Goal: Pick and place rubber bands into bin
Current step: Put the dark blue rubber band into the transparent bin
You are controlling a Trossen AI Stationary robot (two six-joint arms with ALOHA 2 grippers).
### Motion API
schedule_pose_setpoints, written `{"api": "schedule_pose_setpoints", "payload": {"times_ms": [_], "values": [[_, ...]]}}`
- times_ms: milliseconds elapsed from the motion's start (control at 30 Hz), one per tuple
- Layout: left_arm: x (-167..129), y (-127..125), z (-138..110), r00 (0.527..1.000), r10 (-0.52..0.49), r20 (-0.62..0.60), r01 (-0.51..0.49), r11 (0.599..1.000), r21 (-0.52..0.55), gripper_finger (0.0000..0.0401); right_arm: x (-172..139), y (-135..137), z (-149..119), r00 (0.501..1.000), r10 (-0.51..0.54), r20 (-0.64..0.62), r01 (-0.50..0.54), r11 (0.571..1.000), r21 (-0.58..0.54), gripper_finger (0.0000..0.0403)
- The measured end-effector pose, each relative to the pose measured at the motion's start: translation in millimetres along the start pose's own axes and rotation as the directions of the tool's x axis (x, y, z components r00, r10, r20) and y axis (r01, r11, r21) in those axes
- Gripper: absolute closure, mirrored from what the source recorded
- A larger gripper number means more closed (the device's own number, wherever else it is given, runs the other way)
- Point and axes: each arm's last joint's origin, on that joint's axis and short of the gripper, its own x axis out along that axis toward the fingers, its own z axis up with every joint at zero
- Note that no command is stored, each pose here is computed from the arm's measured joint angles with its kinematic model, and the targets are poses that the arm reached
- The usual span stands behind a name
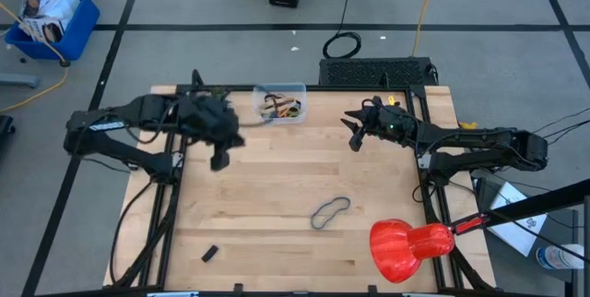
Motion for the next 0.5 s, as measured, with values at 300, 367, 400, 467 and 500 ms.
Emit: {"api": "schedule_pose_setpoints", "payload": {"times_ms": [300,367,400,467,500], "values": [[2,-32,-8,0.993,-0.098,-0.070,0.081,0.975,-0.207,0.0345,0,0,0,1.000,0.000,0.001,0.000,1.000,-0.002,0.0287],[2,-36,-8,0.992,-0.107,-0.074,0.090,0.975,-0.204,0.0343,0,0,1,1.000,0.001,0.007,-0.001,1.000,0.003,0.0287],[2,-37,-8,0.991,-0.110,-0.076,0.093,0.975,-0.200,0.0340,0,0,1,1.000,0.003,0.011,-0.003,1.000,0.007,0.0287],[2,-39,-9,0.990,-0.116,-0.075,0.100,0.976,-0.193,0.0327,0,2,2,0.999,0.028,0.022,-0.028,1.000,0.010,0.0287],[1,-40,-9,0.990,-0.118,-0.075,0.101,0.976,-0.190,0.0317,0,2,2,0.999,0.047,0.026,-0.047,0.999,0.006,0.0287]]}}
